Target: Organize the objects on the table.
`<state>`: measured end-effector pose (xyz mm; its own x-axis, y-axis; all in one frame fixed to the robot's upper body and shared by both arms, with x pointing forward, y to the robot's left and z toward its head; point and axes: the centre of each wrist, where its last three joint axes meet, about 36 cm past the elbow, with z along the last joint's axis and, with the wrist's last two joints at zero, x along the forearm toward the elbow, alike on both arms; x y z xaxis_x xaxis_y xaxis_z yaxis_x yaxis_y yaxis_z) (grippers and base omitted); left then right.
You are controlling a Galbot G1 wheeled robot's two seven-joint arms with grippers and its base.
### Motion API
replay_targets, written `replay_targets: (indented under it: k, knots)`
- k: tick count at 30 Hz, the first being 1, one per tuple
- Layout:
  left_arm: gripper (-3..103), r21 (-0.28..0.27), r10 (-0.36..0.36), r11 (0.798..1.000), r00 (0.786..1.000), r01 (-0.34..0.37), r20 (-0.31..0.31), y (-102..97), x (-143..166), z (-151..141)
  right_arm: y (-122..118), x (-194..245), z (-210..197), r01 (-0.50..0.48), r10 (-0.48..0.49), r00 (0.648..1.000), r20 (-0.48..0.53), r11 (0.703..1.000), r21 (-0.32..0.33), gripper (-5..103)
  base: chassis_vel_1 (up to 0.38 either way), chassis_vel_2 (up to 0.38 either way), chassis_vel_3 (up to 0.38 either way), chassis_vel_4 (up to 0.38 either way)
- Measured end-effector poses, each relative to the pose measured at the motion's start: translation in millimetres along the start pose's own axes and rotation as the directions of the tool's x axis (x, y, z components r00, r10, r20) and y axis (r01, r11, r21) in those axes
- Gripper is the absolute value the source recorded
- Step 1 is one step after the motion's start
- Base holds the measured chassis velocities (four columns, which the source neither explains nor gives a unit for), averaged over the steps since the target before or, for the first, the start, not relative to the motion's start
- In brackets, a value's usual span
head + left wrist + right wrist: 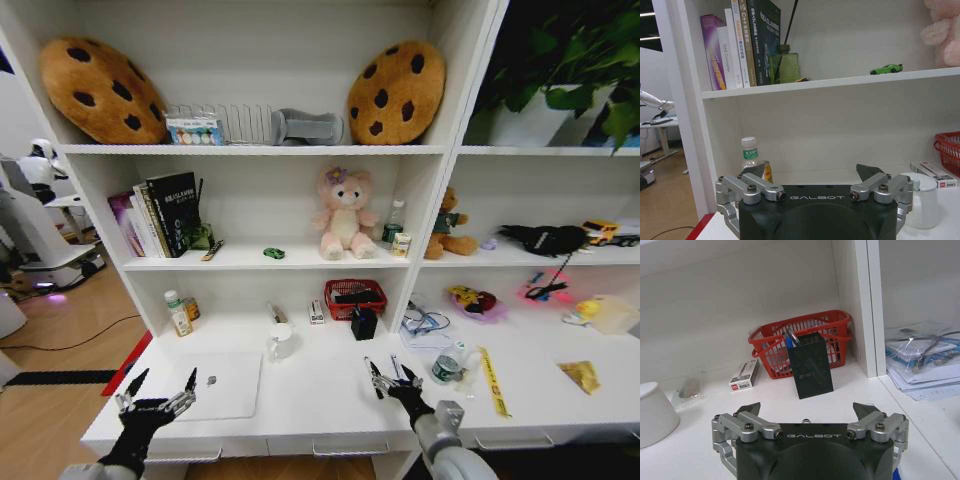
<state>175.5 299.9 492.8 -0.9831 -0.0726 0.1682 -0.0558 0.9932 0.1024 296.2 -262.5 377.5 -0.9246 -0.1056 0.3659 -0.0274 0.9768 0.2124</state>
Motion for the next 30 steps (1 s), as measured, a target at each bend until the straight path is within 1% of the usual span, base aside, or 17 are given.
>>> replay_targets:
  k: [3,4,6,7,8,10,11,14,19,20,21,22,26,27,28,30]
  knots:
    - [100,0.000,0.000,1.000,1.000,0.000,0.000,0.0,0,0,-9,-21,-1,-0.005,0.006,1.000,-0.028,0.999,0.036,100,0.000,0.000,0.000,0.000]
    - [100,0.000,0.000,1.000,1.000,0.000,0.000,0.0,0,0,-9,-21,-1,-0.005,0.006,1.000,-0.028,0.999,0.036,100,0.000,0.000,0.000,0.000]
    - [100,0.000,0.000,1.000,1.000,0.000,0.000,0.0,0,0,-15,-30,-2,0.008,-0.004,0.999,-0.052,0.998,0.067,100,0.000,0.000,0.000,0.000]
    - [100,0.000,0.000,1.000,1.000,0.000,0.000,0.0,0,0,-15,-30,-2,0.008,-0.004,0.999,-0.052,0.998,0.067,100,0.000,0.000,0.000,0.000]
    - [100,0.000,0.000,1.000,1.000,0.000,0.000,0.0,0,0,-21,-36,-4,0.019,-0.013,0.998,-0.067,0.995,0.095,100,0.000,0.000,0.000,0.000]
    - [100,0.000,0.000,1.000,1.000,0.000,0.000,0.0,0,0,-32,-47,-7,0.041,-0.030,0.996,-0.082,0.991,0.128,100,0.000,0.000,0.000,0.000]
    - [100,0.000,0.000,1.000,1.000,0.000,0.000,0.0,0,0,-32,-47,-7,0.041,-0.030,0.996,-0.082,0.991,0.128,100,0.000,0.000,0.000,0.000]
    - [100,0.000,0.000,1.000,1.000,0.000,0.000,0.0,0,0,-41,-63,-17,0.053,-0.039,0.995,-0.087,0.986,0.161,100,0.000,0.000,0.000,0.000]
    - [100,0.000,0.000,1.000,1.000,0.000,0.000,0.0,0,0,-38,-70,-21,0.062,-0.047,0.994,-0.095,0.985,0.161,100,0.000,0.000,0.000,0.000]
    - [100,0.000,0.000,1.000,1.000,0.000,0.000,0.0,0,0,-36,-71,-19,0.065,-0.049,0.993,-0.104,0.985,0.157,102,0.000,0.000,0.000,0.000]
    - [100,0.000,0.000,1.000,1.000,0.000,0.000,0.0,0,0,-36,-71,-19,0.065,-0.049,0.993,-0.104,0.985,0.157,102,0.000,0.000,0.000,0.000]
    - [100,0.000,0.000,1.000,1.000,0.000,0.000,0.0,0,0,-34,-71,-16,0.070,-0.053,0.992,-0.112,0.986,0.154,100,0.000,0.000,0.000,0.000]
    - [100,0.000,0.000,1.000,1.000,0.000,0.000,0.0,0,0,-25,-71,-6,0.084,-0.066,0.989,-0.130,0.987,0.138,99,0.000,0.000,0.000,0.000]
    - [100,0.000,0.000,1.000,1.000,0.000,0.000,0.0,0,0,-19,-73,-1,0.089,-0.072,0.988,-0.135,0.988,0.125,99,0.000,0.000,0.000,0.000]
    - [100,0.000,0.000,1.000,1.000,0.000,0.000,0.0,0,0,-19,-73,-1,0.089,-0.072,0.988,-0.135,0.988,0.125,99,0.000,0.000,0.000,0.000]
    - [100,0.000,0.000,1.000,1.000,0.000,0.000,0.0,0,0,-10,-75,7,0.092,-0.077,0.987,-0.142,0.990,0.106,99,0.000,0.000,0.000,0.000]
